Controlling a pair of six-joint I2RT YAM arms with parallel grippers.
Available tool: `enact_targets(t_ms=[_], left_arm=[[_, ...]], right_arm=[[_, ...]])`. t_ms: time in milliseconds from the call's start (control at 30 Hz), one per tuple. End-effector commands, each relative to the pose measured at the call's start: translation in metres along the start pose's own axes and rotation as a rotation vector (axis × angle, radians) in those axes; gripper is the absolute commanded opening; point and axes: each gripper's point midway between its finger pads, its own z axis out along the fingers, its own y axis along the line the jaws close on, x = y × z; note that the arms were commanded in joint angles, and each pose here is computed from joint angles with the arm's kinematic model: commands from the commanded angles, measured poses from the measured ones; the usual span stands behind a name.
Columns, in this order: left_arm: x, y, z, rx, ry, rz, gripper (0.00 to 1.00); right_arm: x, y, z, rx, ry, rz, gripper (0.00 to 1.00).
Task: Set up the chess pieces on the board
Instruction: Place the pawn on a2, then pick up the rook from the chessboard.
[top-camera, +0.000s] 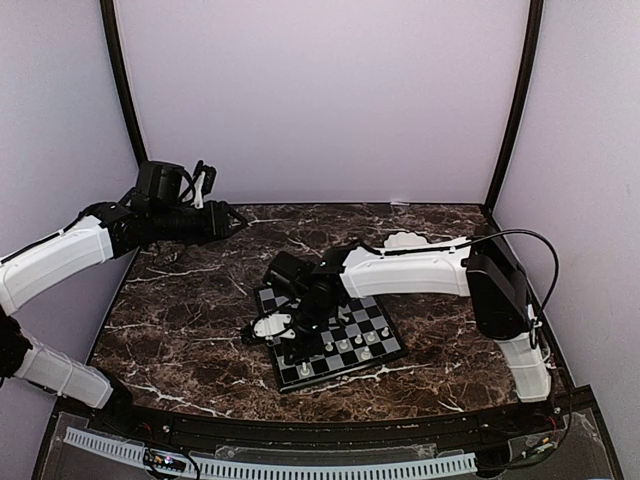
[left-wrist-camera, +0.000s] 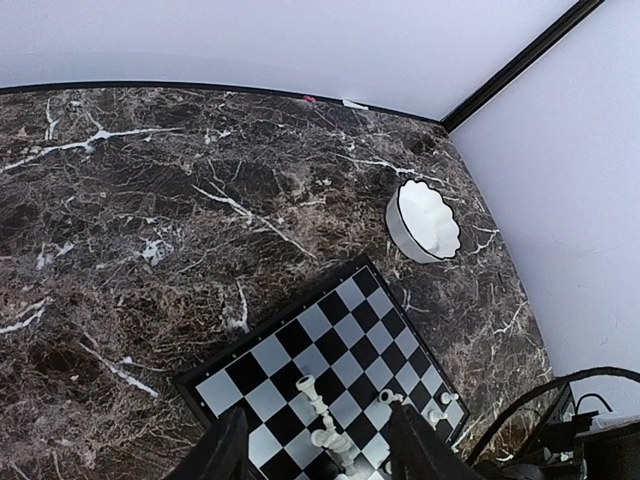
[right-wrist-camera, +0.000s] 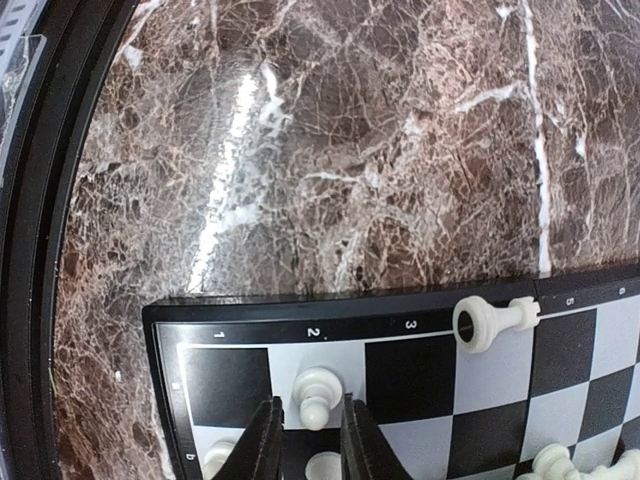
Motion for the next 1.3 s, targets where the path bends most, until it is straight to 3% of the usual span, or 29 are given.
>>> enact_targets(t_ms=[0,133,233,467,700,900,1100,1267], left_arm=[[-0.009,-0.006,-0.004,0.024,-0.023,0.008,0.5],[-0.007,-0.004,-0.007,0.007,-0.014,0.002,0.51],[0.0,0.016,-0.013,-0.111,0.012,-0.044,0.5],[0.073,0.045,-0.034,-0.272,0.213,-0.277,0.46],[0.14,0.02,-0.02,-0.267,0.428,-0.348,0.45],[0.166,-0.005,0.014,-0.3,0.592,-0.413,0.41],[0.203,-0.022,0.045,-0.383,0.716,-0.441,0.39],[0.223,-0.023,0.056,-0.46,0.771,-0.414,0.34]], right_arm=[[0.003,0.003,0.004,-0.024,0.024,-0.004,0.26],[-0.003,-0.001,-0.011,-0.02,-0.001,-0.006,0.3],[-0.016,-0.006,-0.031,0.0,-0.04,-0.014,0.33],[-0.036,-0.014,-0.104,0.075,-0.11,-0.04,0.35],[0.026,-0.037,-0.173,0.215,-0.108,0.116,0.35],[0.07,-0.063,-0.216,0.303,-0.148,0.241,0.36],[0.096,-0.104,-0.239,0.349,-0.217,0.336,0.35],[0.102,-0.109,-0.24,0.297,-0.305,0.414,0.36]])
